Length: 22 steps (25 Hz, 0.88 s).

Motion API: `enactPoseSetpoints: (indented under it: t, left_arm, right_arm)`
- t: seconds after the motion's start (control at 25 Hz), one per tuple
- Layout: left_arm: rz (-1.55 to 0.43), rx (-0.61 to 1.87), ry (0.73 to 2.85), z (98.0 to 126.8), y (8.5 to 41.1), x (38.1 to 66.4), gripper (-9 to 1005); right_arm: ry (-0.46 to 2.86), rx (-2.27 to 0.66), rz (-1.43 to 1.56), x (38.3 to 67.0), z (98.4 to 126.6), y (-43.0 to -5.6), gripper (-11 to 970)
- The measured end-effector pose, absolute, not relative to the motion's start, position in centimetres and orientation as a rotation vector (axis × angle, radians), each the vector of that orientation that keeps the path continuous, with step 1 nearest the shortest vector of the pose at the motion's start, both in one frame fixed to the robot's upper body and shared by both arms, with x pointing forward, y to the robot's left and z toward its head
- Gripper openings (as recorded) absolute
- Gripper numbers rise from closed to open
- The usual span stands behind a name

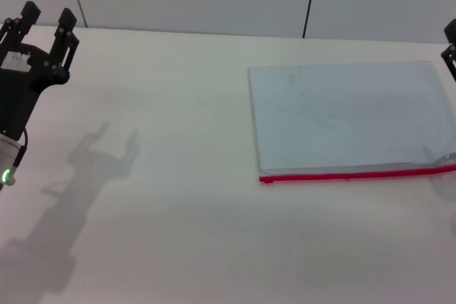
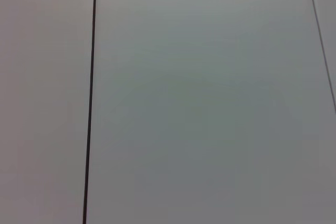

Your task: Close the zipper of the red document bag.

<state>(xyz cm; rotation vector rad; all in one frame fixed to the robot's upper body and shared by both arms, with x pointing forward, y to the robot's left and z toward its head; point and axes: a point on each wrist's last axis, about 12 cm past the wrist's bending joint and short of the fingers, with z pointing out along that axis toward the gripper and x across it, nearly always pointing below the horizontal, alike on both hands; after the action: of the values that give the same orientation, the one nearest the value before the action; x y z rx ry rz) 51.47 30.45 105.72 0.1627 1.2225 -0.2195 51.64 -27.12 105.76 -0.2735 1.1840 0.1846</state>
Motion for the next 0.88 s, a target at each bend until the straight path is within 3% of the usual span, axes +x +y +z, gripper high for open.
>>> enactPoseSetpoints:
  t: [0.88]
  left_arm:
    - [-0.216, 0.162, 1.220, 105.74, 30.47, 51.47, 559]
  right_arm:
    - [1.184, -0.266, 0.193, 51.57, 105.75, -27.14, 759]
